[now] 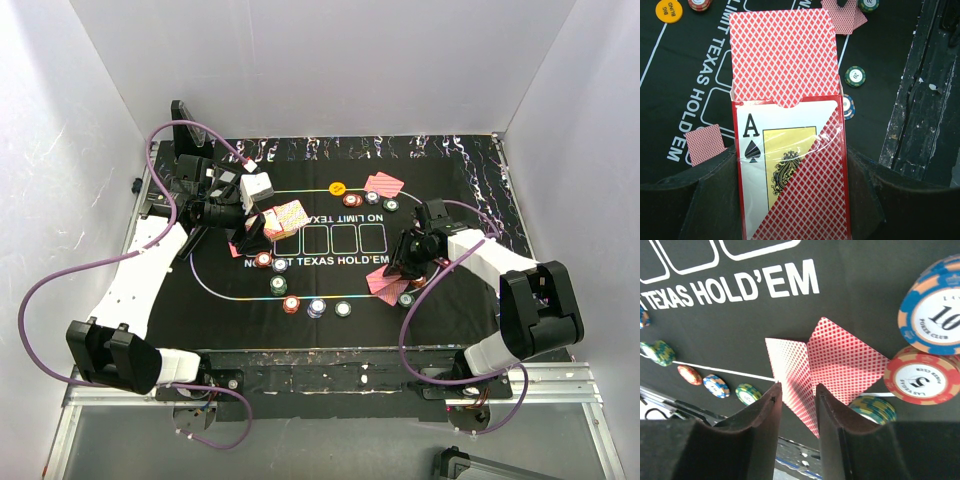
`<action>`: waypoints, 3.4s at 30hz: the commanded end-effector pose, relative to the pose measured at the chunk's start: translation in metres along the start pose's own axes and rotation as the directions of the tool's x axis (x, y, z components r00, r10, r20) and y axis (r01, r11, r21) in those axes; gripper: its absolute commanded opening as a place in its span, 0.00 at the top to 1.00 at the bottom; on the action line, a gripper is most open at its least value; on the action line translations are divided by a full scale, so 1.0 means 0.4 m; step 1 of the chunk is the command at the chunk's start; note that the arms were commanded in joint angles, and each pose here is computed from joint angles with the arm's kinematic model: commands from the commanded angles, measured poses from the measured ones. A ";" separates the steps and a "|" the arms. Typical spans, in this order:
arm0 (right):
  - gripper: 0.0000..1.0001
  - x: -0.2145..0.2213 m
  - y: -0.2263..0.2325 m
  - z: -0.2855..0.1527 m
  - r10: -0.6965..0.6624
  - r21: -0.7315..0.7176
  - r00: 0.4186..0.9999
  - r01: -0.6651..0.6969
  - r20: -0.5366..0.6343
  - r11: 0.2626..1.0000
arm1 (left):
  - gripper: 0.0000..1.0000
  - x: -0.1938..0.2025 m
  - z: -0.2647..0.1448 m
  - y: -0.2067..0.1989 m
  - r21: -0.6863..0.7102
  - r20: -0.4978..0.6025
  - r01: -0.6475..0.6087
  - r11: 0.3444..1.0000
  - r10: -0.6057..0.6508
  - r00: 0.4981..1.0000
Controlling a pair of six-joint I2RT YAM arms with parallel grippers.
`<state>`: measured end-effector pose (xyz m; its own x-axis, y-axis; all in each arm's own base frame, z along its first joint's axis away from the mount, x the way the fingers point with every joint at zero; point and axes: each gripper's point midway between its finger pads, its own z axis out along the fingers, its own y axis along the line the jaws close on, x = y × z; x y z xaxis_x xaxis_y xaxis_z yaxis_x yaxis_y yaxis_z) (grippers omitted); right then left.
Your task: Distribute texas hold em gaming equipment
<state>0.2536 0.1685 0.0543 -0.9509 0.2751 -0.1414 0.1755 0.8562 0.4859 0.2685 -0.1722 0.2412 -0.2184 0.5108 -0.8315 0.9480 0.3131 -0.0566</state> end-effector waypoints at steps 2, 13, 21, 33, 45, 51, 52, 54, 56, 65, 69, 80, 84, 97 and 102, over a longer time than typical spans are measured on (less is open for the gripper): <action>0.56 -0.015 0.000 -0.042 -0.014 0.044 0.999 0.012 0.037 0.999 | 1.00 -0.043 -0.018 -0.020 0.008 0.057 -0.057 0.998 0.056 0.997; 0.58 -0.023 0.039 -0.146 -0.020 0.040 0.995 0.016 0.096 0.999 | 1.00 -0.048 -0.018 -0.017 0.007 0.058 -0.061 0.998 0.060 0.996; 0.48 -0.051 0.167 -0.133 -0.132 -0.025 0.984 0.136 0.118 0.990 | 1.00 -0.048 -0.022 -0.017 0.004 0.052 -0.062 0.998 0.061 0.997; 0.45 -0.063 0.233 0.100 -0.332 0.061 0.942 0.330 0.041 0.942 | 1.00 -0.055 -0.028 -0.016 -0.003 0.054 -0.060 0.998 0.060 0.997; 0.47 -0.039 0.191 0.170 -0.318 0.057 0.948 0.317 0.019 0.947 | 1.00 -0.051 -0.031 -0.022 -0.003 0.048 -0.061 0.998 0.061 0.997; 0.48 -0.025 0.160 0.188 -0.301 0.082 0.954 0.300 0.002 0.950 | 1.00 -0.053 -0.036 -0.023 -0.011 0.047 -0.063 0.998 0.063 0.997; 0.48 -0.023 0.157 0.184 -0.301 0.083 0.954 0.299 0.006 0.951 | 1.00 -0.051 -0.036 -0.023 -0.010 0.045 -0.061 0.998 0.061 0.997; 0.48 -0.013 0.139 0.180 -0.295 0.099 0.956 0.293 0.005 0.951 | 1.00 -0.053 -0.036 -0.024 -0.009 0.046 -0.062 0.998 0.063 0.997; 0.48 -0.002 0.120 0.176 -0.286 0.116 0.958 0.284 0.000 0.952 | 1.00 -0.052 -0.034 -0.023 -0.007 0.045 -0.062 0.998 0.062 0.997; 0.48 0.029 0.065 0.144 -0.262 0.170 0.965 0.258 0.000 0.951 | 1.00 -0.049 -0.034 -0.024 -0.005 0.045 -0.063 0.998 0.064 0.997; 0.49 0.038 0.042 0.127 -0.254 0.194 0.967 0.250 -0.005 0.949 | 1.00 -0.049 -0.033 -0.025 -0.004 0.045 -0.064 0.998 0.064 0.997; 0.50 0.057 0.017 0.082 -0.230 0.180 0.973 0.225 0.006 0.958 | 1.00 -0.044 -0.030 -0.025 -0.001 0.044 -0.067 0.998 0.067 0.997; 0.49 0.005 0.148 0.004 -0.259 0.050 0.962 0.256 0.084 0.965 | 1.00 -0.043 -0.025 -0.023 0.006 0.045 -0.063 0.998 0.062 0.997; 0.16 -0.063 0.632 -0.369 -0.294 -0.536 0.917 0.395 0.268 0.746 | 1.00 -0.048 -0.026 -0.029 0.012 0.055 -0.059 0.998 0.058 0.997; 0.14 -0.040 0.694 -0.335 -0.307 -0.619 0.935 0.350 0.179 0.703 | 1.00 -0.049 -0.027 -0.027 0.008 0.054 -0.059 0.998 0.059 0.997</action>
<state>0.2913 0.3168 0.3099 -0.8425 0.1315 -0.5223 -0.3897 0.5208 0.7596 0.2635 -0.1708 0.2387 -0.2274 0.5202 -0.8233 0.9496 0.3058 -0.0690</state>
